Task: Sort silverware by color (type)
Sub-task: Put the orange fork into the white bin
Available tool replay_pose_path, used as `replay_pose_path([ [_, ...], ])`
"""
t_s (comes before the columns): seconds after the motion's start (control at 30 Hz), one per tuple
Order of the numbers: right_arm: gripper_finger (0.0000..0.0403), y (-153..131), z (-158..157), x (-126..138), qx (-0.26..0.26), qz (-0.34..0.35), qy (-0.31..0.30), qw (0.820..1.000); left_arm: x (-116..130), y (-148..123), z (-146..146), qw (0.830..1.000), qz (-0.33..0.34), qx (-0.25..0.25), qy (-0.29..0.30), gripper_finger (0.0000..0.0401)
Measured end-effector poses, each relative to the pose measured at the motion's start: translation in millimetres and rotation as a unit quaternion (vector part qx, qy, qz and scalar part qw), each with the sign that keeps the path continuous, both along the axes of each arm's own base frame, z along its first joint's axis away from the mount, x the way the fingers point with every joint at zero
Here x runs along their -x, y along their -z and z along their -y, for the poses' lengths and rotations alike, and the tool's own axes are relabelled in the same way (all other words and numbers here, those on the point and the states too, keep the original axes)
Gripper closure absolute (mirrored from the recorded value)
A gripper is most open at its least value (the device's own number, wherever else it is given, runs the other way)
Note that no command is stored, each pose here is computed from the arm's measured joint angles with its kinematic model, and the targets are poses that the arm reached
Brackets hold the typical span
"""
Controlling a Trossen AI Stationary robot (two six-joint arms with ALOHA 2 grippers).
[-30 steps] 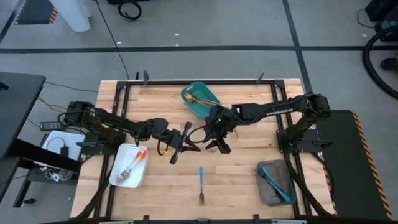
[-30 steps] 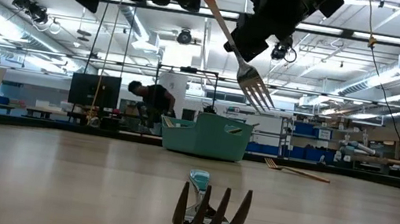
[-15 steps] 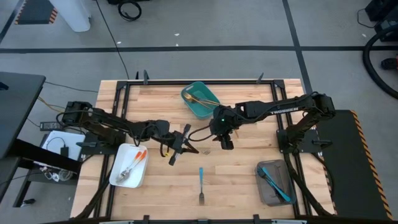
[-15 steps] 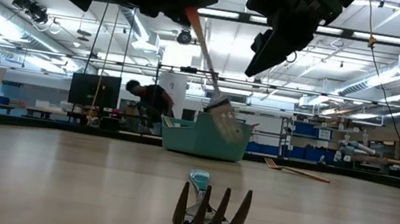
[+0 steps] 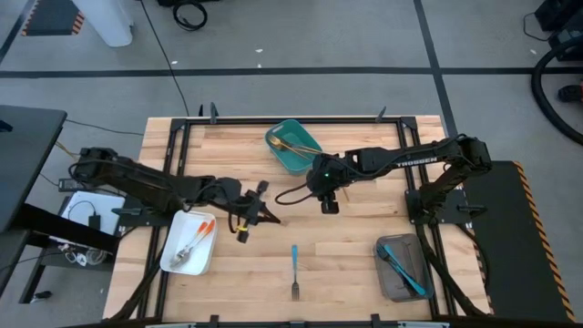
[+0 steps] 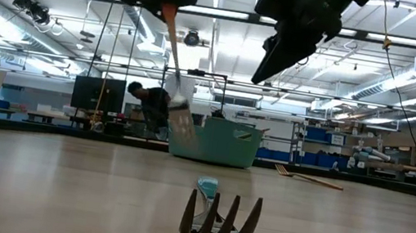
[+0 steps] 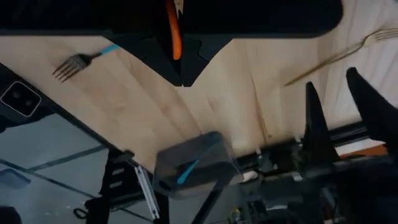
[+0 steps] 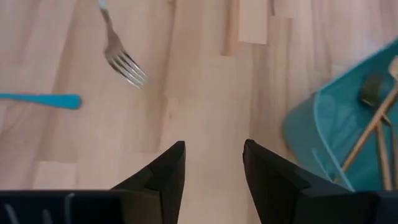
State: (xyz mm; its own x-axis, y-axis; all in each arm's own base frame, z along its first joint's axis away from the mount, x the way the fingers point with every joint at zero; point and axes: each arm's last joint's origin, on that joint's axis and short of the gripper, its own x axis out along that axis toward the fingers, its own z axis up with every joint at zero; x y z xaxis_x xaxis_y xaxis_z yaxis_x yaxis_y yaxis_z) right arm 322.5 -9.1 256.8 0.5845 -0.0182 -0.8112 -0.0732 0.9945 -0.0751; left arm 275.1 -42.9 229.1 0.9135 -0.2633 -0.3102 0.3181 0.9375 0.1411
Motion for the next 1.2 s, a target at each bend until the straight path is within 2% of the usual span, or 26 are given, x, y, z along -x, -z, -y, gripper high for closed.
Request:
replay_pose_path([
  [0.23,0.0236,-0.2,7.1,1.3,0.087,-0.004,0.089,0.992,19.3,-14.7,1.9,0.998,-0.023,0.032,-0.042,0.0394],
  [0.4,0.0236,-1.0,11.2,1.8,0.126,-0.002,0.12,0.985,33.2,-25.4,3.9,0.994,-0.028,0.06,-0.088,0.0393],
  [0.53,0.0236,-1.1,15.2,2.0,0.128,-0.003,0.128,0.983,45.1,-34.6,5.6,0.988,-0.048,0.07,-0.13,0.0393],
  [0.63,0.0236,-1.3,18.2,2.0,0.126,-0.001,0.135,0.983,51.0,-51.1,9.4,0.982,-0.074,0.066,-0.161,0.0393],
  [0.93,0.0236,-0.8,21.5,2.8,0.125,-0.005,0.138,0.983,71.1,-93.7,35.6,0.969,-0.133,0.07,-0.197,0.0392],
  [1.07,0.0236,-0.8,22.7,2.9,0.126,-0.006,0.138,0.982,83.0,-106.0,44.4,0.959,-0.153,0.097,-0.219,0.0392],
  [1.2,0.0236,-0.8,25.0,3.2,0.124,-0.007,0.14,0.982,90.3,-104.1,48.8,0.946,-0.177,0.131,-0.239,0.0392],
])
